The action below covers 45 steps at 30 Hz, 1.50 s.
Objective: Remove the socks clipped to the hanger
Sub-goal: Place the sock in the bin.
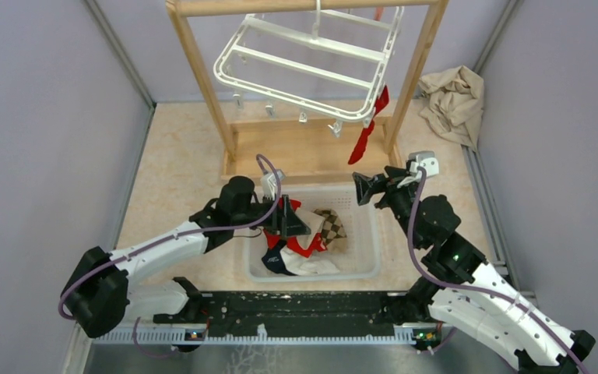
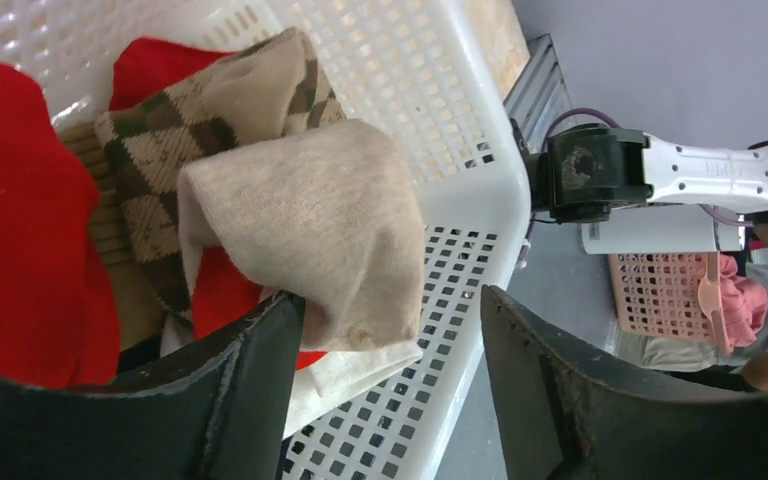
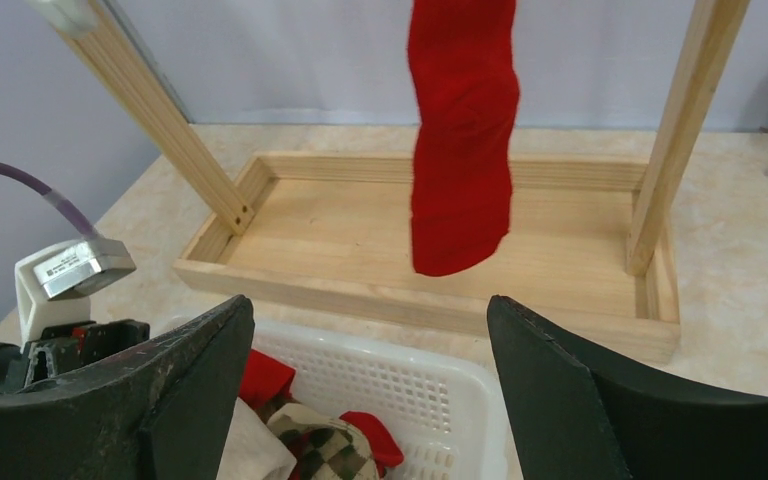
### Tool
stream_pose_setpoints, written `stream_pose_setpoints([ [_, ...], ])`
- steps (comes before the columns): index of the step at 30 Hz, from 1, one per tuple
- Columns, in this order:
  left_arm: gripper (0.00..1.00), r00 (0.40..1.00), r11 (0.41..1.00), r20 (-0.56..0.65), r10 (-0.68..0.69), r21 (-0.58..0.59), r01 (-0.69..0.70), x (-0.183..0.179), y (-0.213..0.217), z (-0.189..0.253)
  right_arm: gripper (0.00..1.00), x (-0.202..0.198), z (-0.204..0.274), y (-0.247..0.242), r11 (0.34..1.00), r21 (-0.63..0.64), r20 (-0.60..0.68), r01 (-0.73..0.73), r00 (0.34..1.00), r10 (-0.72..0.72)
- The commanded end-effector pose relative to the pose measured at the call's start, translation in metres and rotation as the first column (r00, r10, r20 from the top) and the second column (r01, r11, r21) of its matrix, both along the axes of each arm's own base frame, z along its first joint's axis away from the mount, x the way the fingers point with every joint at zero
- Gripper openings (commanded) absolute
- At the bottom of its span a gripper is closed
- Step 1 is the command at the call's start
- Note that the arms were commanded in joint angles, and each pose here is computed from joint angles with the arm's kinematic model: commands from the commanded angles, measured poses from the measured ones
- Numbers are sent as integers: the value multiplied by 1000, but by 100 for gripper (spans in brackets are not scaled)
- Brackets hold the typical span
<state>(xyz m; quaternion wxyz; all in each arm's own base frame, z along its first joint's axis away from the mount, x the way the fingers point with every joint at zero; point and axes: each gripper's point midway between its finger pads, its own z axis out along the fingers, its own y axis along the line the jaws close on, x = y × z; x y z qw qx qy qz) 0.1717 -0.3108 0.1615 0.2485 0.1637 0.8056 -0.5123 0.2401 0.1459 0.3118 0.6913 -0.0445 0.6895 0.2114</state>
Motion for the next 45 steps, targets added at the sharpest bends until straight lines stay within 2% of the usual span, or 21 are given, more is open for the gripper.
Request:
stream_pose_setpoints([
  [1,75,1000,1000,7,18,13,-18,7,-1,-9,87,2,0,-15,997,17,-4,75,997,-75],
  [4,82,1000,1000,4,20,23,-20,6,-1,-11,88,4,-7,-17,996,3,-21,93,995,-93],
  [5,93,1000,999,8,22,24,-22,6,-1,-10,89,5,-8,-17,995,-1,-27,96,995,-96],
  [6,98,1000,999,10,24,26,-24,6,0,-9,89,6,-11,-17,995,-6,-33,99,995,-99],
  [7,99,1000,999,13,25,24,-25,6,0,-8,89,6,-13,-16,995,-10,-40,102,994,-102],
  [15,99,999,998,17,38,40,-39,3,2,-2,90,14,-29,-11,993,-50,-77,109,991,-112],
  [23,99,991,989,52,121,80,-125,8,17,9,91,30,-36,-6,991,-70,-112,113,986,-120],
  [36,99,982,983,83,168,66,-174,7,27,21,90,67,-20,-17,991,50,-124,124,985,-117],
  [40,99,983,984,85,165,59,-171,7,27,21,87,72,-12,-19,990,96,-105,103,990,-93],
  [45,99,981,984,100,165,53,-170,9,26,26,78,79,-5,-17,989,133,-87,70,994,-59],
])
